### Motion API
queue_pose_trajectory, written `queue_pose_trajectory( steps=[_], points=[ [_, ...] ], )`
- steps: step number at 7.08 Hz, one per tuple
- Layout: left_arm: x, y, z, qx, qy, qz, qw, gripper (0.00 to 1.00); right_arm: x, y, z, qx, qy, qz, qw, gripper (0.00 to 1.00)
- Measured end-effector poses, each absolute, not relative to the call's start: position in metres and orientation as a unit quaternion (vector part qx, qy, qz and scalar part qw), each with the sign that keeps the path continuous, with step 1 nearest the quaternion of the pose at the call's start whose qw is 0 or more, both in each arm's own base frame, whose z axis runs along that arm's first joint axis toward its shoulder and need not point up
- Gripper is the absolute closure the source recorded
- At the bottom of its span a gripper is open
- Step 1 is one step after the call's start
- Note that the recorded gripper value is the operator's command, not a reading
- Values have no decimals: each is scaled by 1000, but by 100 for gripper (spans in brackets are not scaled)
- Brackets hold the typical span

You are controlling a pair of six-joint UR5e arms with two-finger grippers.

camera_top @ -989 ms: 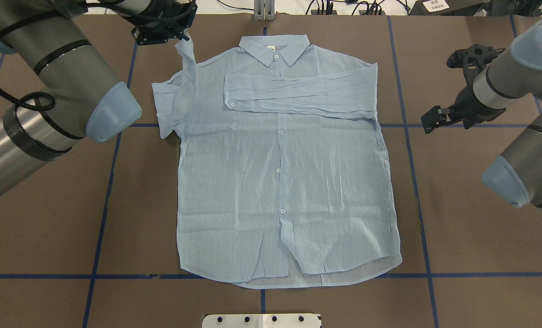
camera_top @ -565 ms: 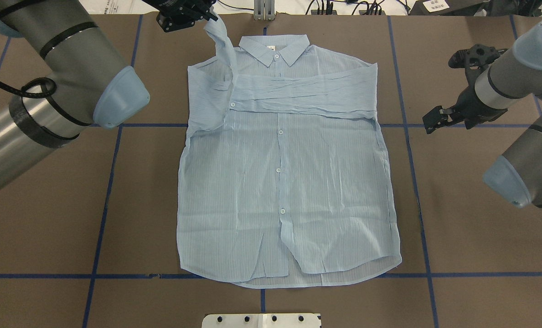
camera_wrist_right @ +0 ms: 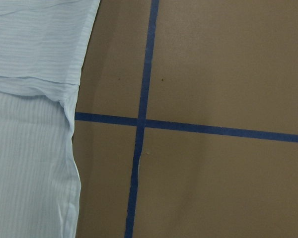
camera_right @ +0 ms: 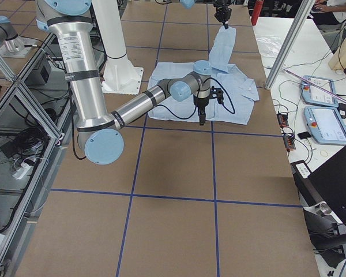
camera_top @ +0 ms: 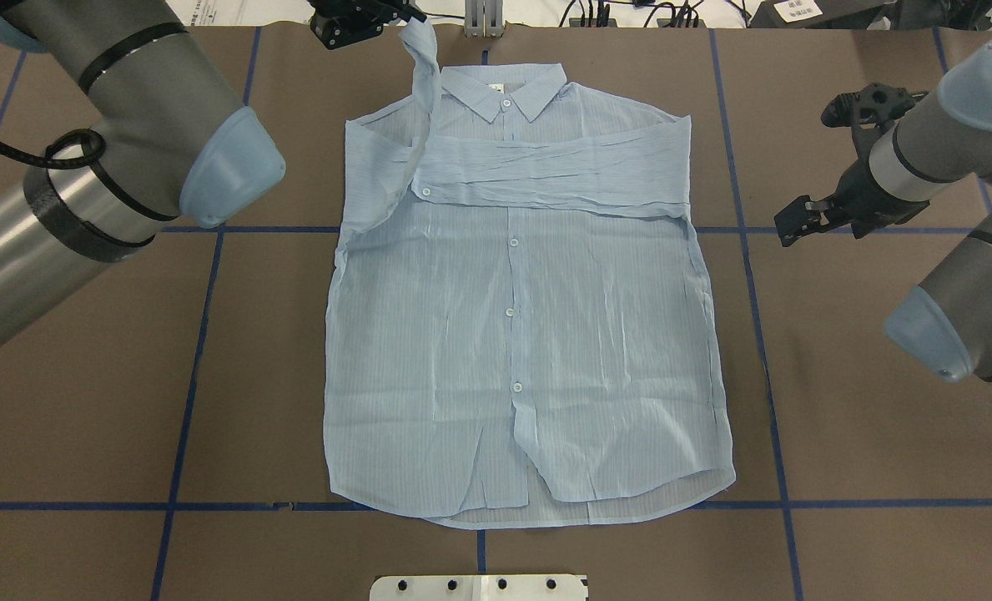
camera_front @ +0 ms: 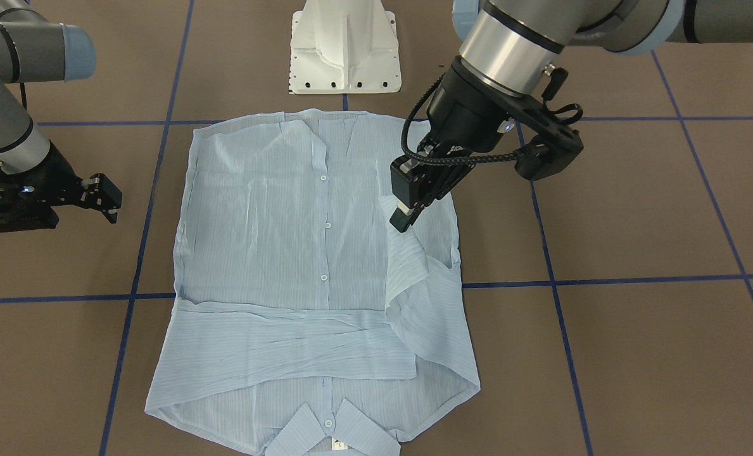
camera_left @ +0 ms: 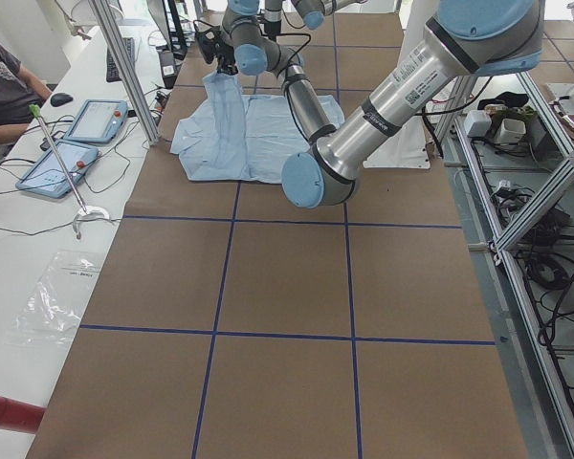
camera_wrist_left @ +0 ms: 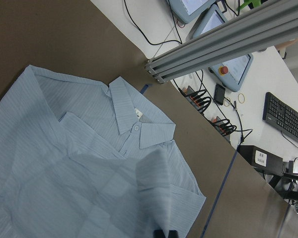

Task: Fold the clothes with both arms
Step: 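Lift the cuff with the left gripper and carry it across the shirt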

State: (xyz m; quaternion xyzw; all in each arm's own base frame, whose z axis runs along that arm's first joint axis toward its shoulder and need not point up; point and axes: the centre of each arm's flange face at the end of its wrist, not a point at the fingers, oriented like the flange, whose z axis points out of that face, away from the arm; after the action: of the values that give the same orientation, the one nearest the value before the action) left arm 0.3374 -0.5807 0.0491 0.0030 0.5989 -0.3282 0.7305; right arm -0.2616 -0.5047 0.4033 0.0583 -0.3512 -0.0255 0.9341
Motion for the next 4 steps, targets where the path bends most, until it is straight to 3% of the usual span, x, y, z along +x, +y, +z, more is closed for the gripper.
queue_pose_trajectory(
  steps=[4],
  points=[
    [435, -591, 62, -13, 590, -347, 728, 100, -263, -505, 406, 55, -350, -25, 935, 0]
  ],
)
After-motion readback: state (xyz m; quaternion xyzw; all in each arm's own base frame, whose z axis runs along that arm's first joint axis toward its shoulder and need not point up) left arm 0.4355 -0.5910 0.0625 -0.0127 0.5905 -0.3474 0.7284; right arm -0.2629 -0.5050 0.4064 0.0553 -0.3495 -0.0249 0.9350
